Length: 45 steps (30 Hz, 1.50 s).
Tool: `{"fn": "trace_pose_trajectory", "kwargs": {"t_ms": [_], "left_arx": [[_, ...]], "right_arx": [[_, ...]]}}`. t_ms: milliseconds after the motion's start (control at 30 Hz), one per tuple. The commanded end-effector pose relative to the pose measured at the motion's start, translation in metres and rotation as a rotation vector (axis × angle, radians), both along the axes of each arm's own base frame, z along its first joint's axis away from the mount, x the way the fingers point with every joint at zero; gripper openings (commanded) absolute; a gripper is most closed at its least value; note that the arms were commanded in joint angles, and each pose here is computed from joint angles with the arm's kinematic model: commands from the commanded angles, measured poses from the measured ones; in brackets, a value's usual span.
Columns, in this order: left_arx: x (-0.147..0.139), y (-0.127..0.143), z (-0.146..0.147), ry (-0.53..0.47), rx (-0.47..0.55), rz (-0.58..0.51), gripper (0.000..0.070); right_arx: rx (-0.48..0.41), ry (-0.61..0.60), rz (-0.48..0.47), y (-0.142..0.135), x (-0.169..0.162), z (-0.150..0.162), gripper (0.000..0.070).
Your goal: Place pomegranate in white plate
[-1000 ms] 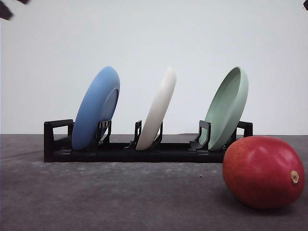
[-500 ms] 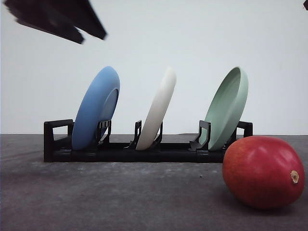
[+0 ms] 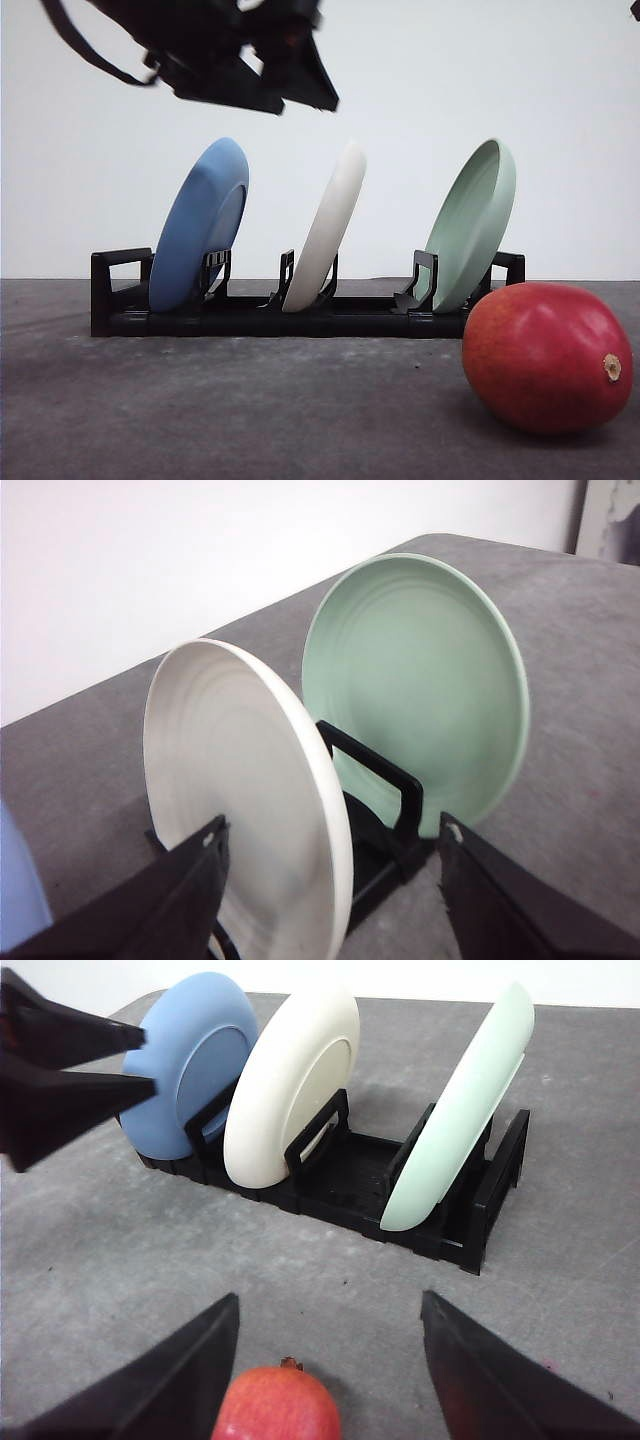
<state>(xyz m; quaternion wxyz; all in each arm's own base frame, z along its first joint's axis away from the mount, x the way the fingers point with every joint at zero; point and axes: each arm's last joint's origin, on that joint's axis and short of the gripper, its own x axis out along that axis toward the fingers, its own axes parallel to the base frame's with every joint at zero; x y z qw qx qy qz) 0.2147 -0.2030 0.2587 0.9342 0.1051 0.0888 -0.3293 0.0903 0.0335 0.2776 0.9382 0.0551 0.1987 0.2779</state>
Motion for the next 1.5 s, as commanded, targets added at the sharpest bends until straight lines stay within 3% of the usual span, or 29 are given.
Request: {"fn": "trace_pose_trajectory", "kwargs": {"t_ms": [0,433,967,1000,1200,1267,1467], "left_arx": [[0.006,-0.01,0.0,0.016,-0.025,0.007,0.0393],[0.041,-0.044,-0.026,0.128,0.032,0.055,0.0387],[0.054,-0.053,-0.048,0.159,0.082,0.099,0.0378],[0.054,-0.053,-0.048,0.159,0.082,0.099,0.0365],[0.054,-0.054,-0.048,0.159,0.082,0.096,0.0086],[0.053,-0.054,-0.048,0.16,0.08,0.095,0.003],[0.052,-0.054,-0.045,0.193,0.019,0.115,0.001]], "right_arx": [[0.004,-0.027,0.006,0.0,-0.001,0.006,0.0365],[-0.005,-0.033,0.002,0.0,0.0,0.007,0.0365],[0.004,-0.06,0.002,0.0,0.0,0.009,0.0364],[0.003,-0.06,0.002,0.0,0.0,0.009,0.0364],[0.004,-0.06,0.002,0.0,0.0,0.009,0.0364],[0.003,-0.06,0.002,0.0,0.0,0.009,0.0364],[0.004,-0.06,0.001,0.0,0.0,0.009,0.0364]]}}
